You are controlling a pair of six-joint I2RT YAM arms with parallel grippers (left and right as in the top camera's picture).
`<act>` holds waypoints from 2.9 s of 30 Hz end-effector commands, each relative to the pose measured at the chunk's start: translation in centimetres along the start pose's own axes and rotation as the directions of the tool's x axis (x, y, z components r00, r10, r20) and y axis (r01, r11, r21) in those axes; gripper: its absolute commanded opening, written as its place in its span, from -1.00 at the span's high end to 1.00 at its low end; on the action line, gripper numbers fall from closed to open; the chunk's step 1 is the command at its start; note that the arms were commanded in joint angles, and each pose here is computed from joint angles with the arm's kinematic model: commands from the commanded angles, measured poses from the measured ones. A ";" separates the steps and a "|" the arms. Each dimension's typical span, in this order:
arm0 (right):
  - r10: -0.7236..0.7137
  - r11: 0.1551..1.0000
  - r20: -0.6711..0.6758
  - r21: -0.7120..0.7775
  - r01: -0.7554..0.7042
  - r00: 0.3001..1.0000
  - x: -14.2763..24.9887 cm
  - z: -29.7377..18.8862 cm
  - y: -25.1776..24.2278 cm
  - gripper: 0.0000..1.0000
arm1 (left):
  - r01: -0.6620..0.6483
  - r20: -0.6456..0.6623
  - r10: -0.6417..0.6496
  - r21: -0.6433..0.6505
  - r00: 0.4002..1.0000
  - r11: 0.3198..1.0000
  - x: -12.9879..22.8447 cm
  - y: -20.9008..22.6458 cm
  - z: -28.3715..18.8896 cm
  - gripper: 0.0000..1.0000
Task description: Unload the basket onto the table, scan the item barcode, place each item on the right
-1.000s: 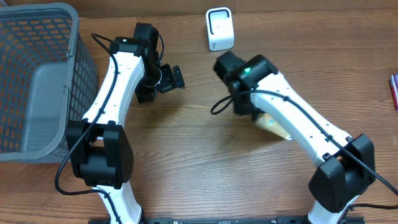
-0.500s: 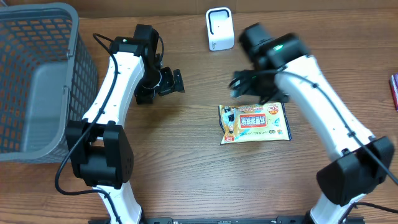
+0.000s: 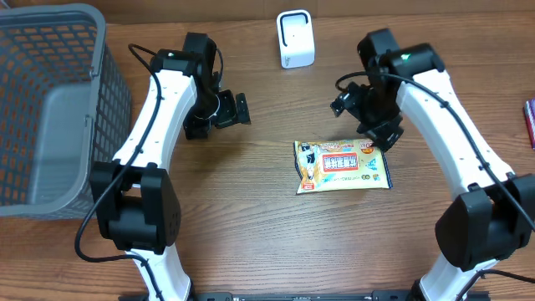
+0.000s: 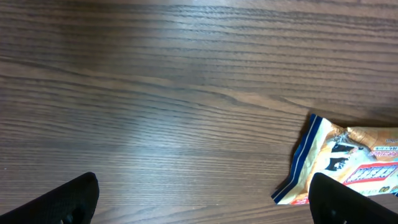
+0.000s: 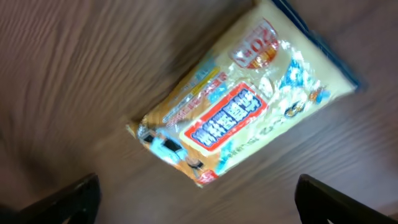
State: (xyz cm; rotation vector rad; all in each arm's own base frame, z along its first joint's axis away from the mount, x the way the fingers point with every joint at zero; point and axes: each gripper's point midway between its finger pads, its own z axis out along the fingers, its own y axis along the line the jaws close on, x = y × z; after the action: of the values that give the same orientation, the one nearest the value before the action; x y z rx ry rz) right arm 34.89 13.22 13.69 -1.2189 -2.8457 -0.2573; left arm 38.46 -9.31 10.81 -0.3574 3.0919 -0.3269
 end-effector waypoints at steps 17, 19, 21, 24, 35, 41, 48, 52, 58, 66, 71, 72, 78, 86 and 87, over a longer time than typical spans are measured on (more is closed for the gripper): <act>0.419 0.908 0.028 0.014 -0.419 0.908 1.1 11.7 -3.4 -1.00 | -0.028 0.013 0.028 0.015 1.000 1.000 -0.3 -0.7 -0.2 -1.00; 0.418 0.908 0.028 0.008 -0.418 0.908 1.1 12.2 -3.6 -0.96 | -0.028 0.013 0.028 0.015 1.000 1.000 -0.3 -0.7 -0.2 -1.00; 0.417 0.909 0.039 0.006 -0.417 0.908 0.9 12.6 -3.9 -0.85 | -0.028 0.014 0.028 0.015 1.000 0.999 -0.3 -0.7 -0.2 -1.00; 0.415 0.909 0.073 0.010 -0.417 0.907 0.5 12.7 -4.3 -0.43 | -0.028 0.013 0.028 0.015 1.000 1.000 -0.3 -0.7 -0.2 -1.00; 0.061 0.993 0.070 -0.103 -0.054 0.996 -0.2 11.8 -0.5 0.93 | -0.029 0.020 0.028 0.018 0.999 0.999 -0.5 -0.8 -0.2 -0.99; -0.214 0.966 0.110 -0.121 0.227 0.971 -0.7 8.8 1.9 0.93 | -0.013 0.030 0.012 0.022 0.999 1.000 -0.7 -0.9 -0.2 -1.00; -0.557 0.790 0.213 -0.163 0.591 0.803 -0.9 3.0 6.3 0.93 | -0.015 0.042 0.016 -0.009 0.999 1.000 -0.9 -0.4 -0.2 -0.99; -0.673 0.645 0.348 -0.155 0.748 0.653 -1.7 -0.4 9.3 0.93 | -0.015 0.044 0.016 -0.008 0.999 1.000 -1.0 -0.4 -0.2 -1.00; -0.733 0.442 0.546 -0.073 0.894 0.406 -3.2 -3.6 13.3 0.93 | -0.018 0.055 0.018 -0.005 0.998 1.000 -1.3 -0.5 -0.2 -1.00; -0.668 0.419 0.673 -0.012 0.908 0.317 -6.0 -5.1 17.2 0.93 | -0.018 0.057 0.019 -0.004 0.998 1.000 -1.3 -0.5 -0.2 -1.00; -0.638 0.411 0.711 -0.012 0.912 0.297 -7.5 -6.3 20.9 0.92 | -0.018 0.057 0.019 -0.004 0.998 1.000 -1.3 -0.5 -0.2 -1.00; -0.628 0.409 0.722 -0.012 0.913 0.291 -7.9 -6.5 21.7 0.93 | -0.018 0.057 0.019 -0.004 0.998 1.000 -1.3 -0.5 -0.2 -0.99; -0.575 0.399 0.776 -0.010 0.917 0.259 -9.6 -5.7 25.2 0.93 | -0.018 0.057 0.019 -0.004 0.998 1.000 -1.3 -0.5 -0.2 -0.99; -0.620 0.343 0.761 0.046 0.938 0.189 -9.3 0.1 27.3 0.93 | -0.018 0.057 0.019 -0.004 0.998 1.000 -1.3 -0.5 -0.2 -0.99; -0.635 0.329 0.757 0.085 0.940 0.154 -9.2 0.4 27.4 0.93 | -0.018 0.057 0.019 -0.004 0.998 1.000 -1.3 -0.5 -0.2 -1.00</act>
State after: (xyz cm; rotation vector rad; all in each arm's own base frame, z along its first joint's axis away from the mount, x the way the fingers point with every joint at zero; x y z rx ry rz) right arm 60.55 24.07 15.62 0.6143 -3.9163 -0.6582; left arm 39.43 -9.43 10.85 -0.3395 3.0515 -0.3157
